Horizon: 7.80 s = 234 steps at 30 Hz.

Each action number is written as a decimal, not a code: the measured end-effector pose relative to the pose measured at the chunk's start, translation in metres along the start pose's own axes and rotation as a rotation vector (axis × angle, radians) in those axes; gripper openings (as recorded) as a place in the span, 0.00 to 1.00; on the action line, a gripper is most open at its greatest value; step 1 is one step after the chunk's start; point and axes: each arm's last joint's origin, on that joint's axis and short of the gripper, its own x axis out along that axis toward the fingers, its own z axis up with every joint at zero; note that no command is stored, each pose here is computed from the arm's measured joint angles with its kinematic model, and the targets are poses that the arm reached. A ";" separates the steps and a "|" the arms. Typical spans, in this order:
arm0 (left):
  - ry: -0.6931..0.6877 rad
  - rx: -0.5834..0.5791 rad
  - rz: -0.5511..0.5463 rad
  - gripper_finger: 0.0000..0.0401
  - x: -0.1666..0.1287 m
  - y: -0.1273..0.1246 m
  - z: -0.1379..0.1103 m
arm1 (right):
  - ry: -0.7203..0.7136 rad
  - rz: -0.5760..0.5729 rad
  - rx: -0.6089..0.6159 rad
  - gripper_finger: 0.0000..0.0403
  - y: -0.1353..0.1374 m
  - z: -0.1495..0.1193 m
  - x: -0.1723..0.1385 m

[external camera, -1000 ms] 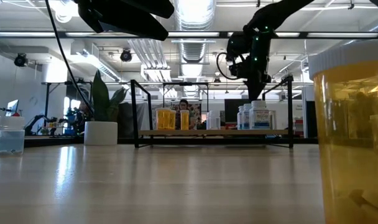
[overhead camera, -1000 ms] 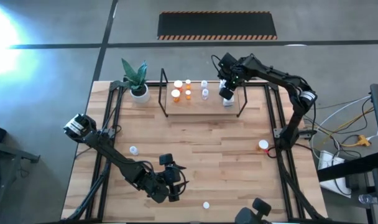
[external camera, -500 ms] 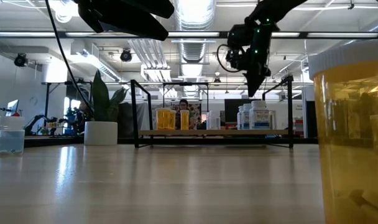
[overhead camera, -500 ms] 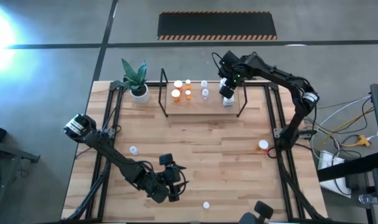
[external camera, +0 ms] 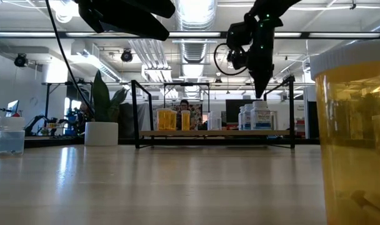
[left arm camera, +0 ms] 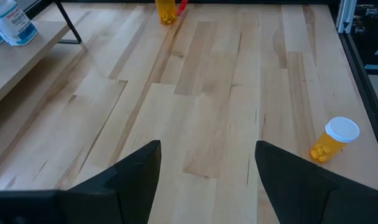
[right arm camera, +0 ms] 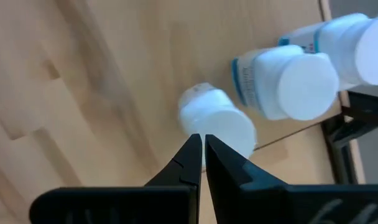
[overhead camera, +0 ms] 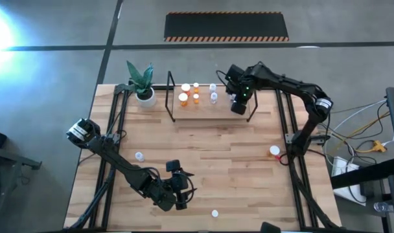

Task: Pick and place medicine bottles onto shelf by color
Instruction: Put the white pill bottle on the shelf aligned with the white pill bottles, then put the transparent pill bottle on the shelf aligned with the transparent pill bottles, then put the small orange pill bottle on the shelf aligned with the small orange pill bottles

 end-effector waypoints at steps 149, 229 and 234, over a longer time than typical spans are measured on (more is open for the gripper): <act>0.005 -0.299 0.276 0.33 0.140 0.210 0.103 | -0.621 0.237 -0.447 0.03 0.304 -0.221 0.010; 0.040 -0.253 0.248 0.59 0.034 -0.002 -0.055 | -0.897 0.428 -0.554 0.28 0.358 -0.212 0.072; 0.052 -0.264 0.265 0.59 0.035 0.003 -0.065 | -0.950 0.431 -0.577 0.41 0.388 -0.202 0.089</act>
